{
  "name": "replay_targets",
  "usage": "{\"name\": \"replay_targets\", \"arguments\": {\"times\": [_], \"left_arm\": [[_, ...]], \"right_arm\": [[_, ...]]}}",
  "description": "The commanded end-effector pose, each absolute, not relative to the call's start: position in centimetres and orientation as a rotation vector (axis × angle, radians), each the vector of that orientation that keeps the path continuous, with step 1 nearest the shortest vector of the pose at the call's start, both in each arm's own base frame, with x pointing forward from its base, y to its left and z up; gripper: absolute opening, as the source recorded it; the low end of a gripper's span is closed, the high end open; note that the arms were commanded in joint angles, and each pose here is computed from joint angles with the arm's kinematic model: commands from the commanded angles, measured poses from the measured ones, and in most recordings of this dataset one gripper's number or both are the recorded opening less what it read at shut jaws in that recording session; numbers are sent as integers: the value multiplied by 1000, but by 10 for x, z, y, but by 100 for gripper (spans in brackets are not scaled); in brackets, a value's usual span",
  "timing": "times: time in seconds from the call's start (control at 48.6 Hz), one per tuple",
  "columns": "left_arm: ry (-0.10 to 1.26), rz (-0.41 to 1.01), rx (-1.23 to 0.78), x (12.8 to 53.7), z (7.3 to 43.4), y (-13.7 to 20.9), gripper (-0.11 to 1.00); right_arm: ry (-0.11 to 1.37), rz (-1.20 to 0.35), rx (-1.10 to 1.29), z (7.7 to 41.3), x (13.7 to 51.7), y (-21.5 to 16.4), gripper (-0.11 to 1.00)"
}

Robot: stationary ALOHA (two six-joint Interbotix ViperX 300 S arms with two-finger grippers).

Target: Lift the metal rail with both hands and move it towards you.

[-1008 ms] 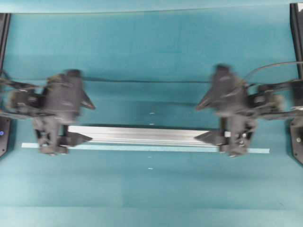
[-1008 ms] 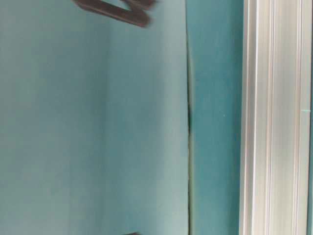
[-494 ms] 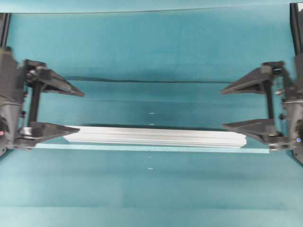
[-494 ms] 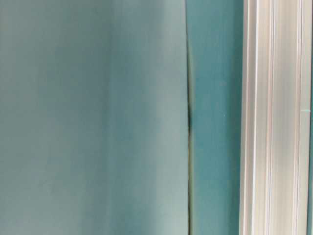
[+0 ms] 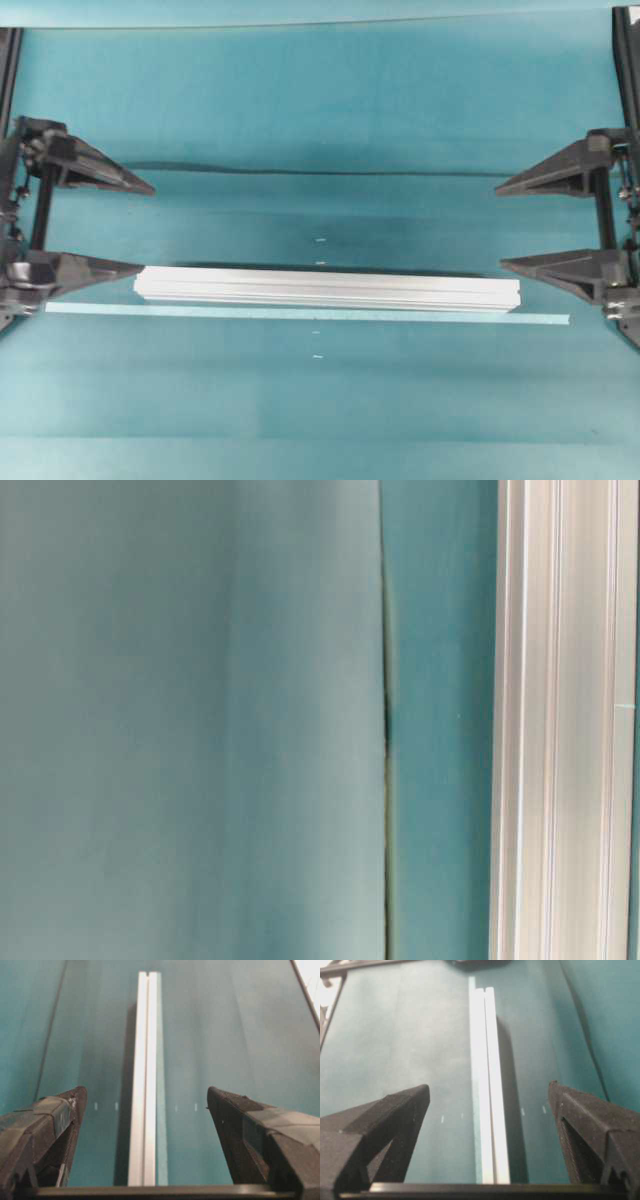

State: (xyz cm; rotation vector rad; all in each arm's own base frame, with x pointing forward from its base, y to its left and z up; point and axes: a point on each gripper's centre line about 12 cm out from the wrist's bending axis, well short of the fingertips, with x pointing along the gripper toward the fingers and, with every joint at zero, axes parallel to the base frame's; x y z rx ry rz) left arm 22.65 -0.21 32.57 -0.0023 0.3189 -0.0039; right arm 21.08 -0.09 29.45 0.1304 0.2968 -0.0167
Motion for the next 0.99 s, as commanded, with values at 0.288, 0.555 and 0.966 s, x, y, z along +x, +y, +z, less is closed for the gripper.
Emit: {"name": "replay_targets", "arguments": {"times": [0.288,0.555,0.966], "left_arm": [[294,-6,-5,224,331,-3,94],[296,-6,-7,224,330,-3,94],[311,-1,-37,224,324,-3,94]], "right_arm": [[257,-17,130,302,207,-1,96],[249,-19,129,303,207,-2,96],[250,-25,131,302,206,-3,96]]}}
